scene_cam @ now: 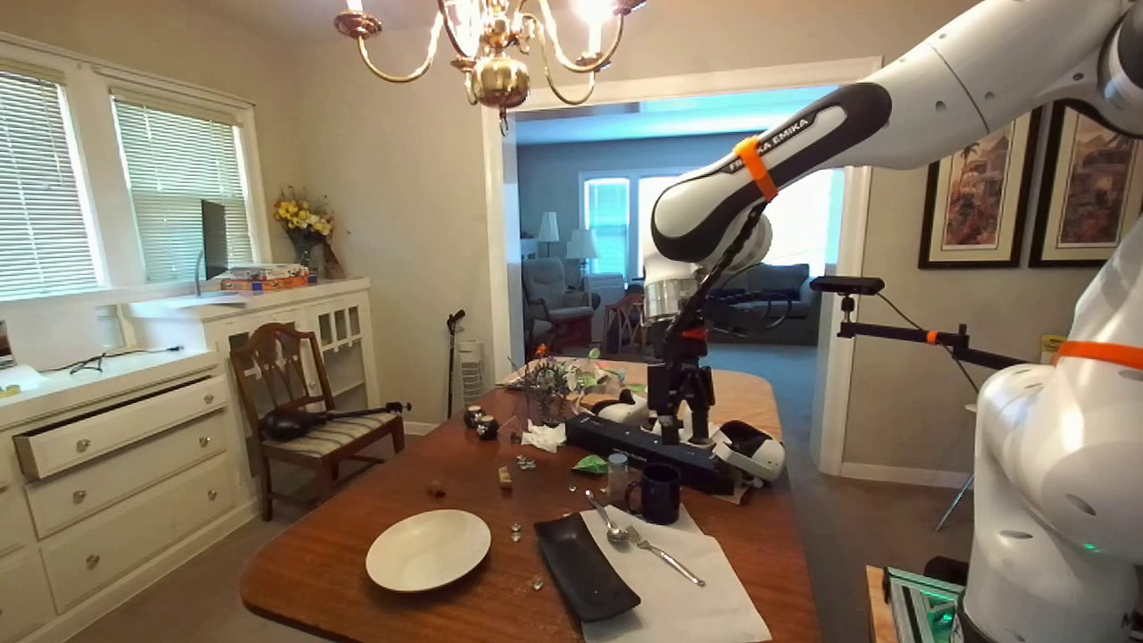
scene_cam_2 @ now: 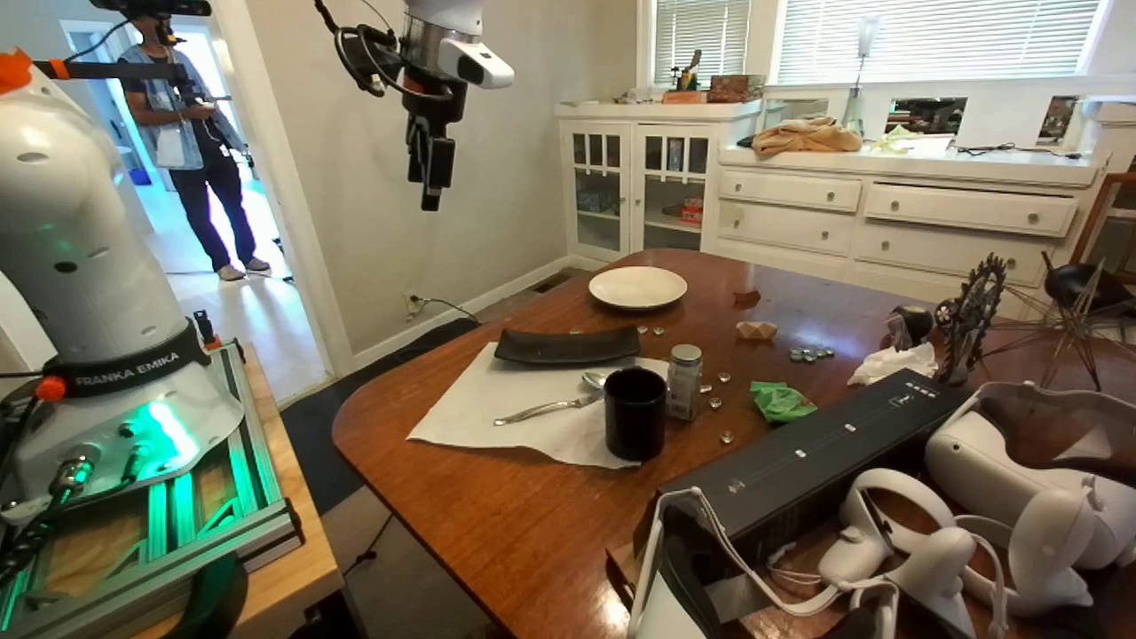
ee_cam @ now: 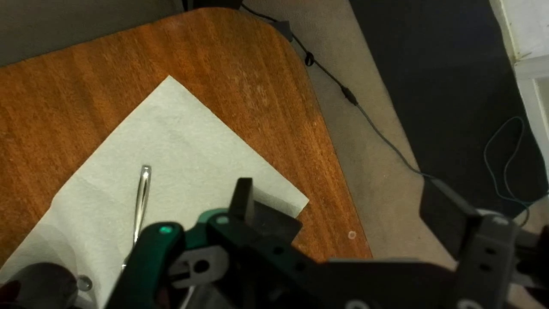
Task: Pick up the black mug and pour the contents in the mug onto the black tray.
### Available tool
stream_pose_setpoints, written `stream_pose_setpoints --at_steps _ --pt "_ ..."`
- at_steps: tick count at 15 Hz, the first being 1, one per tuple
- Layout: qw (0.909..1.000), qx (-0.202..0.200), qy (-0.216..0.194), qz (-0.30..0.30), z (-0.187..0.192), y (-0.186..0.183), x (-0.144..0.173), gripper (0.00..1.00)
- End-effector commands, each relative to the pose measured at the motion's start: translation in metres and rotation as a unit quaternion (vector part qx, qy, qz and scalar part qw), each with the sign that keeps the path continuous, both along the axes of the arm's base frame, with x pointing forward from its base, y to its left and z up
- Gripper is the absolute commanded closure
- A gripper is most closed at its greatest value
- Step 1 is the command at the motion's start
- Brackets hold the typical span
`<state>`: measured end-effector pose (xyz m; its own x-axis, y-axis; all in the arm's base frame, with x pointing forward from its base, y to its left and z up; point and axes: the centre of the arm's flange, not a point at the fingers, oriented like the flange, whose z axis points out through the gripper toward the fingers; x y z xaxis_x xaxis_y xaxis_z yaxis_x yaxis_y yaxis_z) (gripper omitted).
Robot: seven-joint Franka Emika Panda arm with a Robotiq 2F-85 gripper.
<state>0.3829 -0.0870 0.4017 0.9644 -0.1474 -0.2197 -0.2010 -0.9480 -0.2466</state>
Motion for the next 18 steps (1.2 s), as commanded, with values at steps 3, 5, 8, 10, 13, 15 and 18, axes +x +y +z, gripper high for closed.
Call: stream_pose_setpoints --at_steps 3,5,8,10,13,15,18 --pt "0.9899 -0.054 -0.033 -0.127 -0.017 -0.014 0.030 0.00" --pt "0.9798 -0.081 -0.050 -0.176 -0.027 -0.019 0.045 0.00" --pt "0.9594 -0.118 -0.077 -0.244 -0.048 -0.024 0.066 0.00" --pt "0.9428 -0.143 -0.092 -0.287 -0.063 -0.029 0.083 0.00" --pt "0.9143 -0.178 -0.103 -0.349 -0.090 -0.042 0.105 0.00" --pt "0.8926 -0.202 -0.103 -0.390 -0.106 -0.055 0.116 0.00" --pt "0.8568 -0.235 -0.089 -0.450 -0.129 -0.083 0.131 0.00"
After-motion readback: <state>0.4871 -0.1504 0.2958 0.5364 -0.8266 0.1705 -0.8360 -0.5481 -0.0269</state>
